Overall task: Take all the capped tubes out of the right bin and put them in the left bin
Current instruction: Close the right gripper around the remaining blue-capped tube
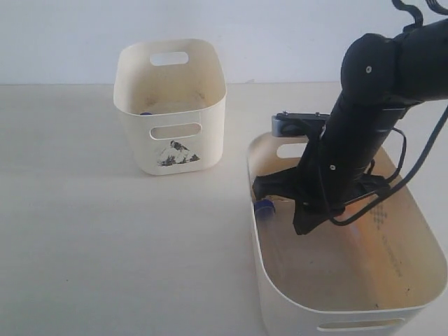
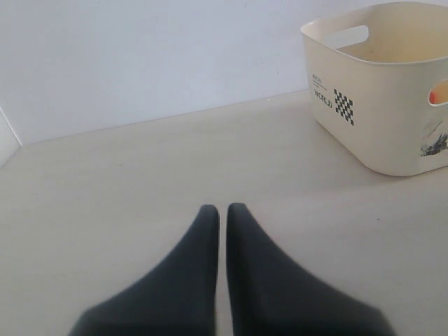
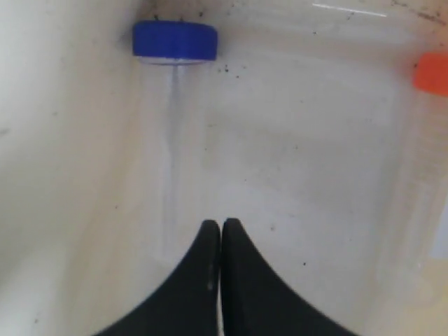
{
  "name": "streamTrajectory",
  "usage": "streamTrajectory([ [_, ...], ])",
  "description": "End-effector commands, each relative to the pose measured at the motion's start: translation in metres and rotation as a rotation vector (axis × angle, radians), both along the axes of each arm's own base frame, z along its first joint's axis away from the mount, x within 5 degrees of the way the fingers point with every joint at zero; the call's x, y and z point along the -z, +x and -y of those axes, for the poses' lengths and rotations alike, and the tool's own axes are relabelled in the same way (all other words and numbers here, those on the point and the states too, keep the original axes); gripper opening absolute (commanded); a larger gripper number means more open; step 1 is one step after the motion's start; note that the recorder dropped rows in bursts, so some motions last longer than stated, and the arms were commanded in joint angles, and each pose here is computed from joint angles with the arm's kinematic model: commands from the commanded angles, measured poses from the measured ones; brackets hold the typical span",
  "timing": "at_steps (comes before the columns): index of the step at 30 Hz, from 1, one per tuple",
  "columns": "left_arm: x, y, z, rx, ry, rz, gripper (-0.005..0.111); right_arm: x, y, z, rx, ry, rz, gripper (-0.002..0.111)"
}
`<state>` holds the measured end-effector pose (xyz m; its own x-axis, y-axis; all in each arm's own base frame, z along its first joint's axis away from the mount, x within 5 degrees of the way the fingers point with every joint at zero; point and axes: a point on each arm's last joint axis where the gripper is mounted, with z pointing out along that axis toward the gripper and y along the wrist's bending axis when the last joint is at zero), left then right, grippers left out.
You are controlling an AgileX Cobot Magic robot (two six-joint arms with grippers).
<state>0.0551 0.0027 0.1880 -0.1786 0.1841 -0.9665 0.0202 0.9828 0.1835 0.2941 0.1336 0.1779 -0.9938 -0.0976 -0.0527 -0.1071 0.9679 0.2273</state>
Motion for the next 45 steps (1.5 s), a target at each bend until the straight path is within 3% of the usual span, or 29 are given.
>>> streamTrajectory([
  [1, -0.002, 0.000, 0.000, 0.001, -0.017, 0.012, 0.004, 0.000, 0.004, 0.013, 0.004, 0.011, 0.001, 0.000],
  [16, -0.002, 0.000, 0.000, 0.001, -0.017, 0.012, 0.004, 0.020, -0.008, 0.012, 0.049, 0.097, -0.065, 0.000],
  [24, -0.002, 0.000, 0.000, 0.001, -0.017, 0.012, 0.004, 0.020, 0.000, 0.011, 0.054, 0.110, 0.017, 0.001],
  [28, -0.002, 0.000, 0.000, 0.001, -0.017, 0.012, 0.004, 0.020, 0.000, 0.010, 0.028, 0.116, 0.028, 0.016],
  [38, -0.002, 0.000, 0.000, 0.001, -0.017, 0.012, 0.004, 0.019, 0.005, 0.008, 0.070, 0.147, 0.075, 0.072],
  [45, -0.002, 0.000, 0.000, 0.001, -0.017, 0.012, 0.004, 0.019, 0.003, 0.008, 0.070, 0.148, 0.051, 0.075],
])
